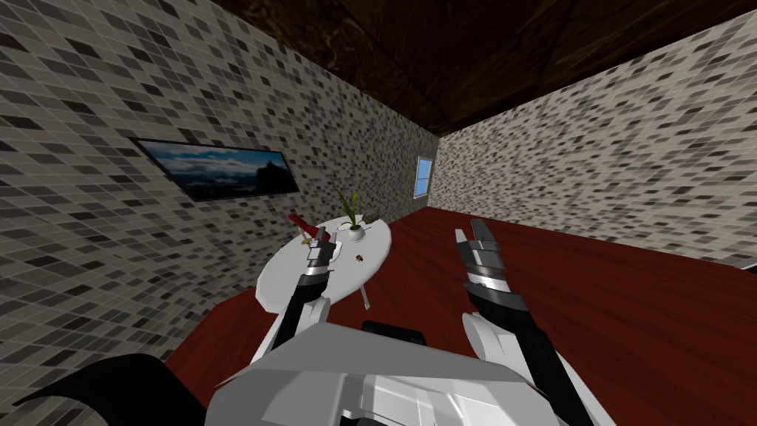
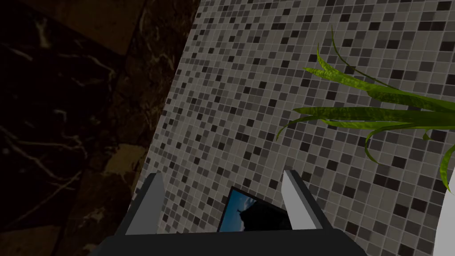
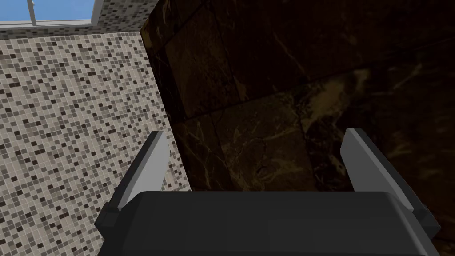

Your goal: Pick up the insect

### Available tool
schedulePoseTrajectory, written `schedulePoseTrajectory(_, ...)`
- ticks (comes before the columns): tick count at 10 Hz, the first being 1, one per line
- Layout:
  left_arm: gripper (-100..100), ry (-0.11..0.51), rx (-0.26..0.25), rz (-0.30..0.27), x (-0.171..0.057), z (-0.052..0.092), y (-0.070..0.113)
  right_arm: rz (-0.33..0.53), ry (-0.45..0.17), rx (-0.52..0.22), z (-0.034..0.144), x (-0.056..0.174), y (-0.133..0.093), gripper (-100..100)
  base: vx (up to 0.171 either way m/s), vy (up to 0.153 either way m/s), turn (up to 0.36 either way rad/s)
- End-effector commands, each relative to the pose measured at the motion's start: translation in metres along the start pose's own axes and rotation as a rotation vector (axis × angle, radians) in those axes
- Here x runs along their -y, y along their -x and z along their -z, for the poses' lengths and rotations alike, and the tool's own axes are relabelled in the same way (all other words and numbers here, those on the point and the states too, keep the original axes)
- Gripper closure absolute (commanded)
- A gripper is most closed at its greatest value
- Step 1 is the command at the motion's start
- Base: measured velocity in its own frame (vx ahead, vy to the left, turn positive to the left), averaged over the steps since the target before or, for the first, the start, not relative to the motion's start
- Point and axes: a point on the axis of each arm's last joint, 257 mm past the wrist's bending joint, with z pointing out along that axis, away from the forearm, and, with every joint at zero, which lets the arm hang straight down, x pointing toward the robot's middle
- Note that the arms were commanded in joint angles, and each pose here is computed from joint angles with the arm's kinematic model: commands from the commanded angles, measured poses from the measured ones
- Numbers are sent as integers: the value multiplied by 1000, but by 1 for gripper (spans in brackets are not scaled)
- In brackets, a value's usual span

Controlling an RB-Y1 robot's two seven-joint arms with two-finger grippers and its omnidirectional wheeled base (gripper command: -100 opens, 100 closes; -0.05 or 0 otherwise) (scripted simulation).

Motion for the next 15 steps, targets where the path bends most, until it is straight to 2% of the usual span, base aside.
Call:
schedulePoseTrajectory(1,-100,11,-26,1,-5,-1,-4,0,0,0,0,0,0,0,-15,-1,-43)
schedulePoseTrajectory(4,-100,50,-91,19,-25,-2,-17,0,0,0,0,0,0,0,-45,3,-76)
schedulePoseTrajectory(7,-100,108,-164,52,-54,-1,-31,0,0,0,0,0,0,0,-75,8,-101)
schedulePoseTrajectory(13,-100,275,-309,110,-126,9,-55,0,0,0,0,0,0,0,-88,6,-146)
schedulePoseTrajectory(14,-100,280,-308,109,-129,10,-55,0,0,0,0,0,0,0,-60,12,-53)
schedulePoseTrajectory(15,-100,316,-329,112,-143,13,-57,0,0,0,0,0,0,0,-46,-1,-90)
